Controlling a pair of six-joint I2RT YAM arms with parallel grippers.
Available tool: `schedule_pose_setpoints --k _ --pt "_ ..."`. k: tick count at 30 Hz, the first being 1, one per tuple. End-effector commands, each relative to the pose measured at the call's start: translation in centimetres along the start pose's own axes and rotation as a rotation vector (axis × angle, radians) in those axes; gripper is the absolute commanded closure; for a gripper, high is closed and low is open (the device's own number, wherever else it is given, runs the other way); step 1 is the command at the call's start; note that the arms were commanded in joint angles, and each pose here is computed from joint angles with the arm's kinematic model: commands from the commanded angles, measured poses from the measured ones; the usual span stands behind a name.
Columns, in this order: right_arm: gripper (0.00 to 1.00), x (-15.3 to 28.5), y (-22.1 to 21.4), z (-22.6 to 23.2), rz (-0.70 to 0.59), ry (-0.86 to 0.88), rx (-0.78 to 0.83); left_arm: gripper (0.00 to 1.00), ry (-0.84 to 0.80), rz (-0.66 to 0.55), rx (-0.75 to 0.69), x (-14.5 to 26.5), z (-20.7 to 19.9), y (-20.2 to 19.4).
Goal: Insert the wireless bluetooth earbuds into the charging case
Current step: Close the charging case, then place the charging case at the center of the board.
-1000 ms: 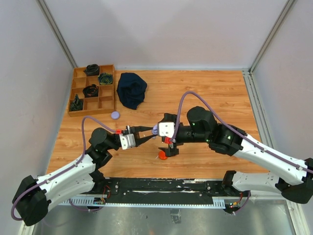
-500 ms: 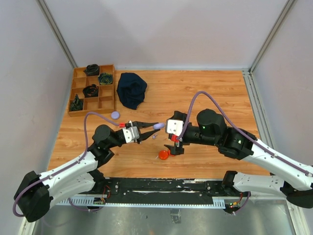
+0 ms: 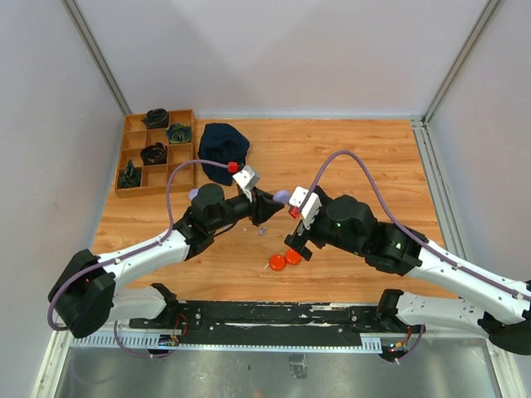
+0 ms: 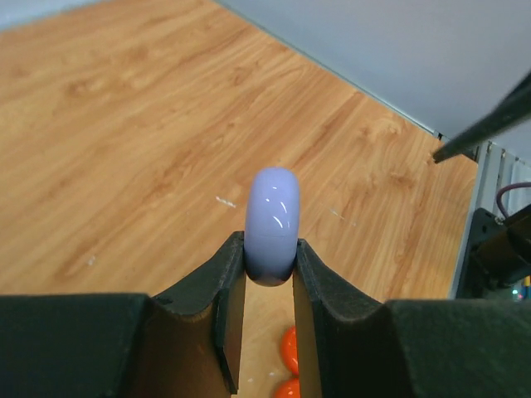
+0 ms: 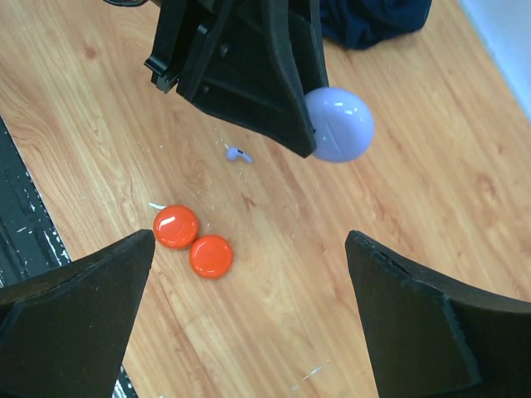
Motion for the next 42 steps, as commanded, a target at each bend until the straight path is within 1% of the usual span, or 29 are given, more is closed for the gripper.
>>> schedule_pose_setpoints --k 1,8,15,28,36,42 --pt "0.01 0.2 -1.4 -0.4 0.026 -0.116 -0.154 0.97 0.126 0.074 0.276 -0.8 0.5 -1.1" --pt "0.0 0.5 -3.6 -0.3 0.061 -0.22 -0.23 0.88 0.192 0.197 0.532 -2.0 0.9 -4.3" --pt "0.01 0.2 -5.0 0.2 0.051 -0.229 -0.28 0.83 0.183 0.364 0.732 -3.6 0.6 -8.4" --pt "0.01 0.4 -5.9 0.3 0.059 -0.252 -0.283 0.74 0.168 0.584 0.792 -7.5 -1.5 -13.6" --pt "0.01 0.5 -6.4 0.3 0.065 -0.263 -0.284 0.63 0.199 0.731 0.694 -8.6 -2.8 -15.3" --pt "0.01 0.7 -6.5 0.1 0.063 -0.275 -0.287 0.55 0.205 0.79 0.643 -8.6 -3.5 -15.3"
Point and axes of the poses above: each gripper's point midway between its finger pads, its own x axis back along the fingers, its own z axis along the line the jaws close on, y = z × x, the point moved 9 cm from there along x, back along the fingers, and after that the axes turned 4 degrees about x, right-handed, at the moved point
